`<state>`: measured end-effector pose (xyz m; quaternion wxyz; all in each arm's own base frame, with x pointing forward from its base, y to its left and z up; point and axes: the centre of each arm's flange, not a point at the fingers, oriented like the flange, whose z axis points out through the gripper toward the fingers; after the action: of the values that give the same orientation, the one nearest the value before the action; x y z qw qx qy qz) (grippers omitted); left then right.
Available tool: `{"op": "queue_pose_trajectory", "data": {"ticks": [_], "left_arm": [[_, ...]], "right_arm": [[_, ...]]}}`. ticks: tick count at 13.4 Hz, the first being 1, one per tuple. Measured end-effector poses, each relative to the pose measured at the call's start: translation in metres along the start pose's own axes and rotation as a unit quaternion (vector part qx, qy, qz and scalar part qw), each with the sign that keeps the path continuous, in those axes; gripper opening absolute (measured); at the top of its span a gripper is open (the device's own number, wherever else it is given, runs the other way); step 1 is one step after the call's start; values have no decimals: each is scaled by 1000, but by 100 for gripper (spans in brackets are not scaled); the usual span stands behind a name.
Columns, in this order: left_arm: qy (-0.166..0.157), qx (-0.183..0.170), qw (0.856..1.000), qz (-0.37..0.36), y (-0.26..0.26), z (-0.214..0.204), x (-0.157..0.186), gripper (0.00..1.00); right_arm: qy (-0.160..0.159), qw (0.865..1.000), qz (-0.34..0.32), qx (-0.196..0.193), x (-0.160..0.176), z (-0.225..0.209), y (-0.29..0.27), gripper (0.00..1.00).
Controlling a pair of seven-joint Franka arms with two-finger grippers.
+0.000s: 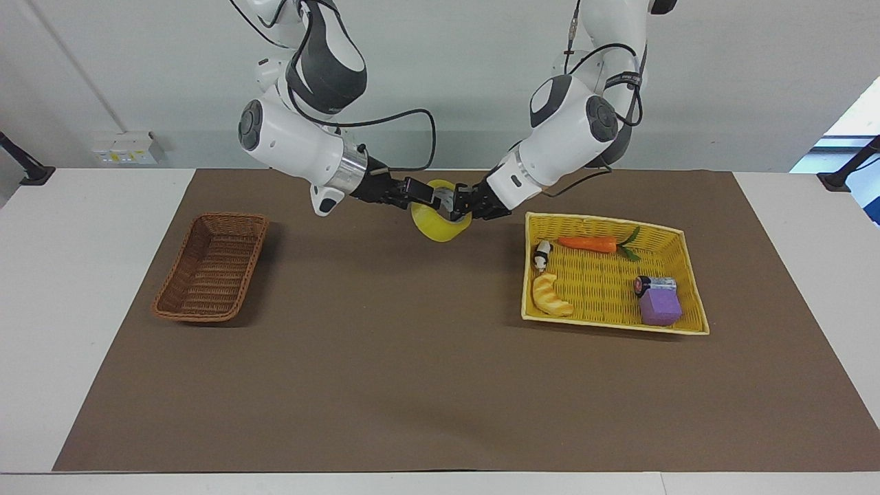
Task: Move tape to another basket
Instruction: 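Lift the tape with the left gripper while the right gripper reaches it, then grasp the tape with the right gripper while the left gripper releases it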
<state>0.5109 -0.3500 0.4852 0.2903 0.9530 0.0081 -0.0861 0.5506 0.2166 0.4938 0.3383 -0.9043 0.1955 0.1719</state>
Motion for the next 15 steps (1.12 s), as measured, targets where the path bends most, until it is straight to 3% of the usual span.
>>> {"op": "queue_pose_trajectory", "data": {"ticks": [4,6,7,10,13,15], "left_arm": [[9,-11,1000,-1,4,-1,0,21],[7,-10,1000,1,6,2,-1,21],[7,-10,1000,2,6,1,-2,22],[9,-12,1000,-13,8,-1,-2,22],[28,-26,999,-37,15,-24,-6,55],[45,-35,997,-43,15,-48,-7,80]], "right_arm": [[-9,1000,0,-3,-3,3,0,96],[-8,1000,-2,1,-4,0,-2,70],[-10,1000,-6,-1,-5,1,-1,64],[-10,1000,-6,-1,-5,0,-2,64],[-13,1000,-3,-3,-4,0,0,54],[-15,1000,-1,-4,-2,0,2,54]]}}
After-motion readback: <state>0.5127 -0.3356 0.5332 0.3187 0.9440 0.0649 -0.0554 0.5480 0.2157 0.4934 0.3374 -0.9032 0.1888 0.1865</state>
